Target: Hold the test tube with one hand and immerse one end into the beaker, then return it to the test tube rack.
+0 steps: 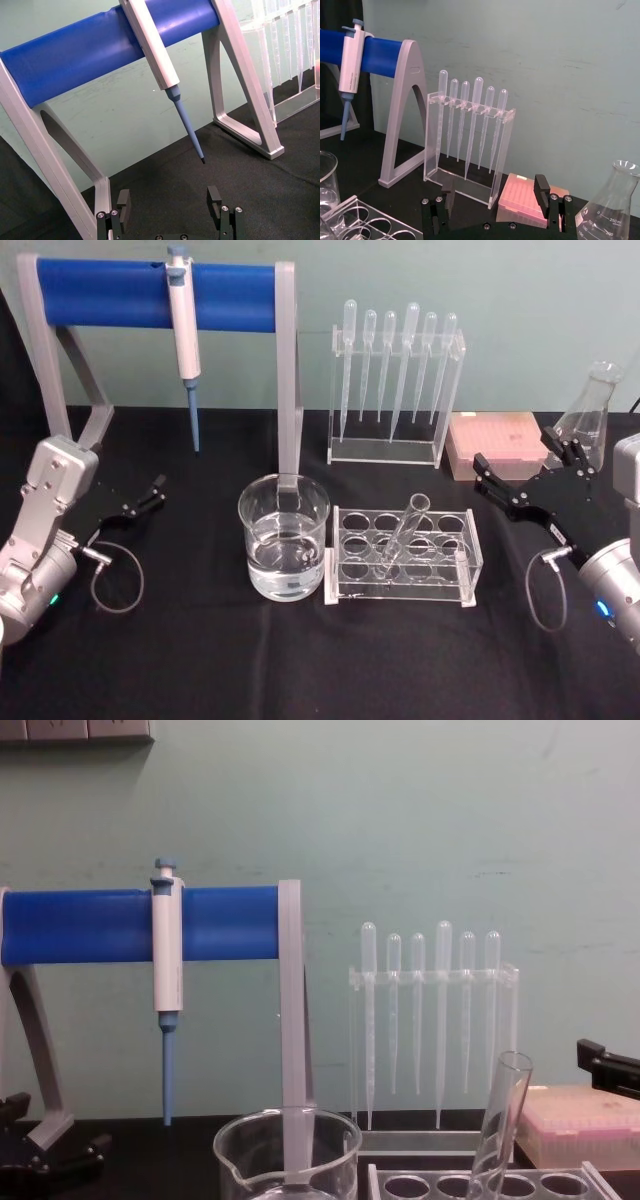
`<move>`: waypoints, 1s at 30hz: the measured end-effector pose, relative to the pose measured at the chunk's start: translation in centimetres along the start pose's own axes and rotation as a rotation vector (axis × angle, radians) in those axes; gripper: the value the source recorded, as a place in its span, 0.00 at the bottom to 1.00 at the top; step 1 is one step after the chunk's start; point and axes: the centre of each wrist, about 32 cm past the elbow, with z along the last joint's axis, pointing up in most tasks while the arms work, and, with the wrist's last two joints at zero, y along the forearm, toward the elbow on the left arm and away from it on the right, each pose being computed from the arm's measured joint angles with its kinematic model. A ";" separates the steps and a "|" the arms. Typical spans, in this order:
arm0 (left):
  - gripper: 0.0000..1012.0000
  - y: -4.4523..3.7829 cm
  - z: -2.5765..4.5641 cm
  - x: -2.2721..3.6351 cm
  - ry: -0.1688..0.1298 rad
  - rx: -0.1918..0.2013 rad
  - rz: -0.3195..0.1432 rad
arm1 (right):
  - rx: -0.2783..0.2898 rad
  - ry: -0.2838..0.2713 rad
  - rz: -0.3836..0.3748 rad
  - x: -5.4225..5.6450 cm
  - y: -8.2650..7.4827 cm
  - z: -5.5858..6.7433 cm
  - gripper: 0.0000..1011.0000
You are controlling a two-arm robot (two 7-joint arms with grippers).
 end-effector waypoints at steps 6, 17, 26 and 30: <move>0.99 0.00 0.00 0.00 0.000 0.000 0.000 | 0.000 0.000 -0.001 0.0 0.0 0.0 0.99; 0.99 0.00 0.00 0.00 0.000 0.000 0.000 | 0.000 0.000 -0.002 0.0 0.0 0.1 0.99; 0.99 0.00 0.00 0.00 0.000 0.000 0.000 | 0.001 0.001 -0.002 0.0 0.0 0.1 0.99; 0.99 0.00 0.00 0.00 0.000 0.000 0.000 | 0.001 0.001 -0.002 0.0 0.0 0.1 0.99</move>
